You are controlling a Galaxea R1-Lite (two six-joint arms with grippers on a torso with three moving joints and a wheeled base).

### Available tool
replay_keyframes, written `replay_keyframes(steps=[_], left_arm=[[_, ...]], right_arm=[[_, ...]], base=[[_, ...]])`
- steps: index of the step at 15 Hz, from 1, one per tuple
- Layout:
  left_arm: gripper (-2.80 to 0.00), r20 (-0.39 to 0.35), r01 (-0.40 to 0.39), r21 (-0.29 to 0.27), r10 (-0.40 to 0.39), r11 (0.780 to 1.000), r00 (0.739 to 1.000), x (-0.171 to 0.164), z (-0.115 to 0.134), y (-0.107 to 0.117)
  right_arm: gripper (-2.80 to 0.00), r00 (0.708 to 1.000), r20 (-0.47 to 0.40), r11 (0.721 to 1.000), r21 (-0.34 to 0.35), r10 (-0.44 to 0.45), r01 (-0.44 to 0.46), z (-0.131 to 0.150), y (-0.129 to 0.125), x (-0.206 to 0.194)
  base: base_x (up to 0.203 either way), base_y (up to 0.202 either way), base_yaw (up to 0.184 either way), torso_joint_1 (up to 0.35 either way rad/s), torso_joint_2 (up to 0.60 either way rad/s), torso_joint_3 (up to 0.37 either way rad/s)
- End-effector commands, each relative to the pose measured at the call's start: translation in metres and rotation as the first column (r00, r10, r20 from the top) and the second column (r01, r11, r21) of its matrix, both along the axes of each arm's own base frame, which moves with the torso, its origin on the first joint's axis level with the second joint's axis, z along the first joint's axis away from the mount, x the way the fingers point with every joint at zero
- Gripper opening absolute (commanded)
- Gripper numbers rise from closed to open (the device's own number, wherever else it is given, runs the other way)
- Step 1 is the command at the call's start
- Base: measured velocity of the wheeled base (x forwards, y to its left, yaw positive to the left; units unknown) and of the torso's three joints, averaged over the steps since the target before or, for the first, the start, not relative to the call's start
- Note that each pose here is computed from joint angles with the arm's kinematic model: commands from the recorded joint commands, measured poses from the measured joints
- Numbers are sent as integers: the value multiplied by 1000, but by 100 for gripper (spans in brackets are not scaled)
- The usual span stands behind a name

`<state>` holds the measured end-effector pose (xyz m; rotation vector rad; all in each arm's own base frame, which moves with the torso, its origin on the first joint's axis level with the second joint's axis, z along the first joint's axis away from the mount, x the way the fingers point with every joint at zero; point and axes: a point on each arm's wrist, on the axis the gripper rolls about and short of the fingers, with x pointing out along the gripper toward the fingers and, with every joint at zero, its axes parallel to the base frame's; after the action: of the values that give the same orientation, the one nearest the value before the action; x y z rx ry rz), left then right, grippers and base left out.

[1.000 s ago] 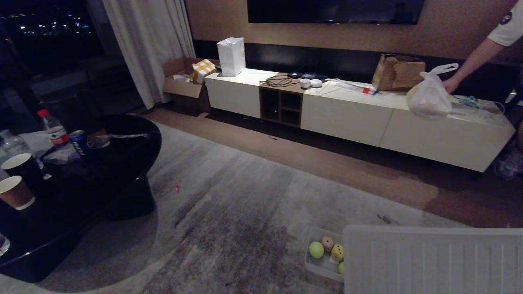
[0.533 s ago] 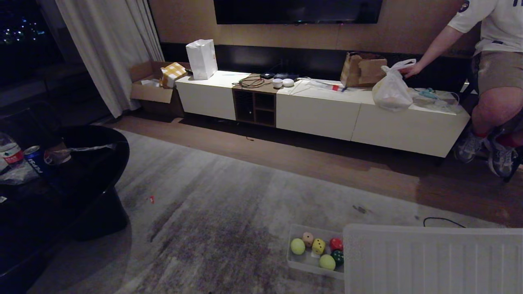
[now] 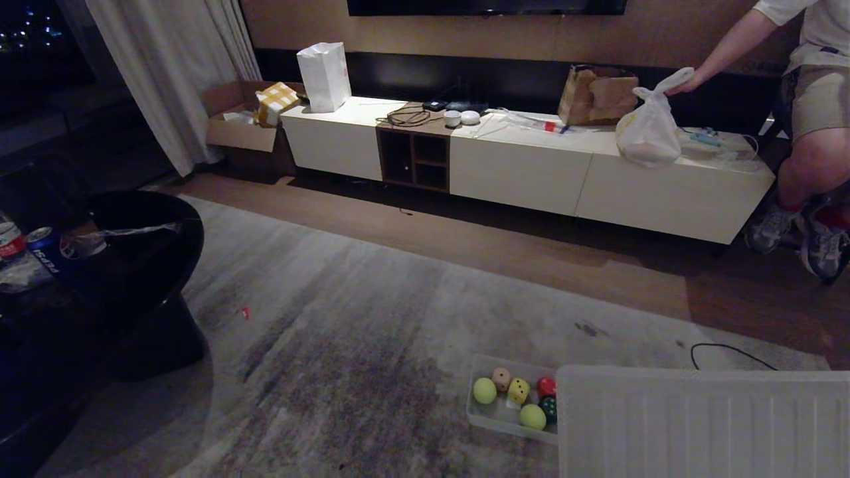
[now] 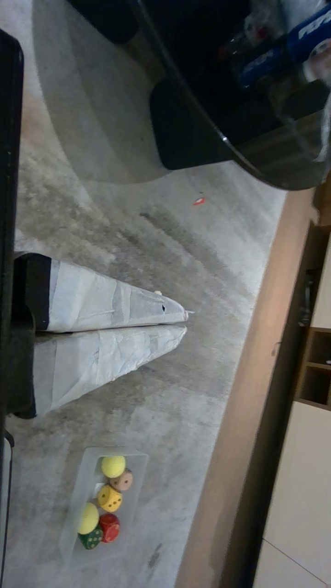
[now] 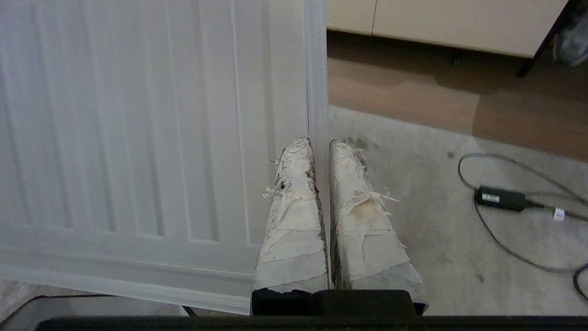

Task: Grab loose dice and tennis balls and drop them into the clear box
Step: Close the lid

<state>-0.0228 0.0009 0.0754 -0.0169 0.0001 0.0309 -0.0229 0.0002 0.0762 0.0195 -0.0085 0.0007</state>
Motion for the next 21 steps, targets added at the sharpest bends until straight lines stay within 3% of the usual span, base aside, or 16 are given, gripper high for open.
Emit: replay_keyframes(steps=[1,13,21], left_arm=[[-280,-3,-1,-7,1,1000,1000,0,0,0],[-280,-4,-1,-12,1,1000,1000,0,-1,0],[-280,-4,-1,-9,1,1000,1000,0,-1,0]], right_arm=[[-280,1000,-2,1000,0,1,-1,0,0,0],[-280,1000,-2,1000,0,1,-1,0,0,0],[-280,1000,-2,1000,2,1,-1,0,0,0]], base=[[0,0,0,0,2,-193],[0,0,0,3,3,-200],[0,0,0,3,0,-29]])
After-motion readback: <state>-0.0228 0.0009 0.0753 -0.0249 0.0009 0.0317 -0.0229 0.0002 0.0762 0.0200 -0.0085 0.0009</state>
